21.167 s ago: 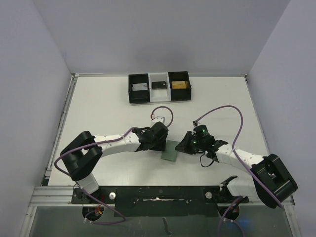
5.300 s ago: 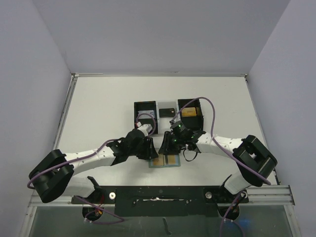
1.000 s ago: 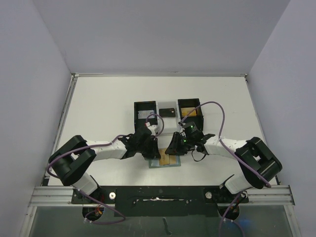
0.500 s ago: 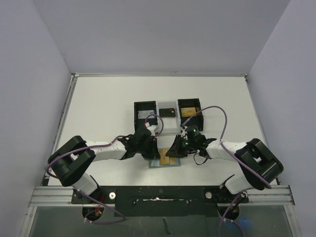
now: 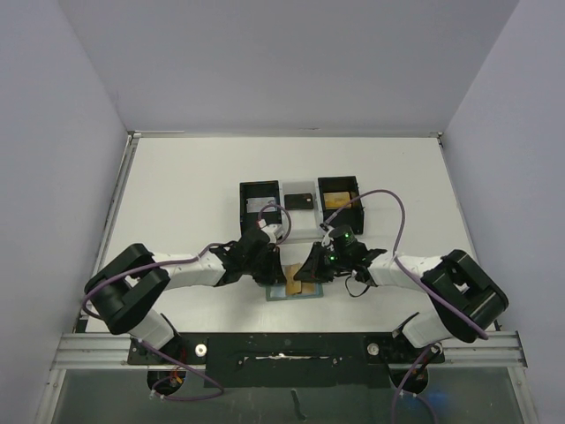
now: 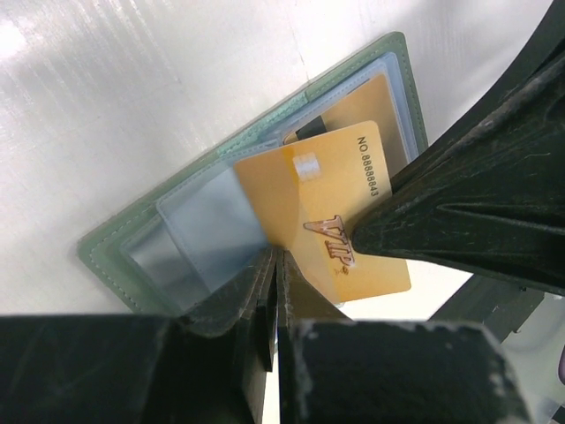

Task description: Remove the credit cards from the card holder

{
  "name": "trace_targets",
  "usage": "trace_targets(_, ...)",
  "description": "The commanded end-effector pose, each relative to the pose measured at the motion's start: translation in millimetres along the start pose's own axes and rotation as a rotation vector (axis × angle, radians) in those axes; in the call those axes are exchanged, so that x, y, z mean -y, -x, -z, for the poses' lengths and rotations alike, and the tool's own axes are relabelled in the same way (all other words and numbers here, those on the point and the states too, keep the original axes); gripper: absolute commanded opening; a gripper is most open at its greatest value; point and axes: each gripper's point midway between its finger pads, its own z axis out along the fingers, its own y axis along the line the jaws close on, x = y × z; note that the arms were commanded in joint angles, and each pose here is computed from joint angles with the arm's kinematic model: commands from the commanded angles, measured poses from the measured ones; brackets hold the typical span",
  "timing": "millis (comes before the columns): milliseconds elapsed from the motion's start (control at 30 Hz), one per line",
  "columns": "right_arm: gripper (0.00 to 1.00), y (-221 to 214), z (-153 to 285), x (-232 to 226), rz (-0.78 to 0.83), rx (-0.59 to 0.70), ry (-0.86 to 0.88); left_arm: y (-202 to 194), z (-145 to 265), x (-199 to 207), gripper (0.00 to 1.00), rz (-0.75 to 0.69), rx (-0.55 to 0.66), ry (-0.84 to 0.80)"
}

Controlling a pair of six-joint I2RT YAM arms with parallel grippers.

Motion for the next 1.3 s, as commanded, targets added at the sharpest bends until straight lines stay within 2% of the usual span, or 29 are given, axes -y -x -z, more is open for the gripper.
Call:
trace_targets(0, 0.00, 16, 12, -8, 0.032, 0.096, 0.000, -7, 6, -19, 0.02, 0.002, 0.013, 0.081)
trace_targets(333, 0.00, 43, 55, -18, 0.199, 0.163, -0.009, 10, 19, -11, 0.04, -0.006, 0.089, 0.065)
trace_targets(567, 0.00, 70, 83, -37, 0.336, 0.319, -0.014, 39, 37, 20, 0.27, -0.031, 0.176, -0.016)
trace_targets(733, 0.00, 104, 123, -44, 0.457, 0.570, -0.088, 57, 51, 54, 0.39, -0.071, 0.236, -0.163)
trace_targets(900, 0.00, 135, 169, -39, 0.546, 0.832, -0.215, 51, 37, 69, 0.40, -0.084, 0.166, -0.247)
trace_targets(1000, 0.00, 150, 190, -32, 0.588, 0.904, -0.315, 37, 19, 55, 0.38, -0.046, 0.097, -0.199)
trace_targets(1133, 0.00, 170, 202, -25, 0.600, 0.899, -0.355, 21, 7, 31, 0.33, -0.016, 0.048, -0.110)
trace_targets(1267, 0.00, 187, 201, -24, 0.617, 0.843, -0.264, 19, 10, 20, 0.33, -0.025, 0.055, -0.066)
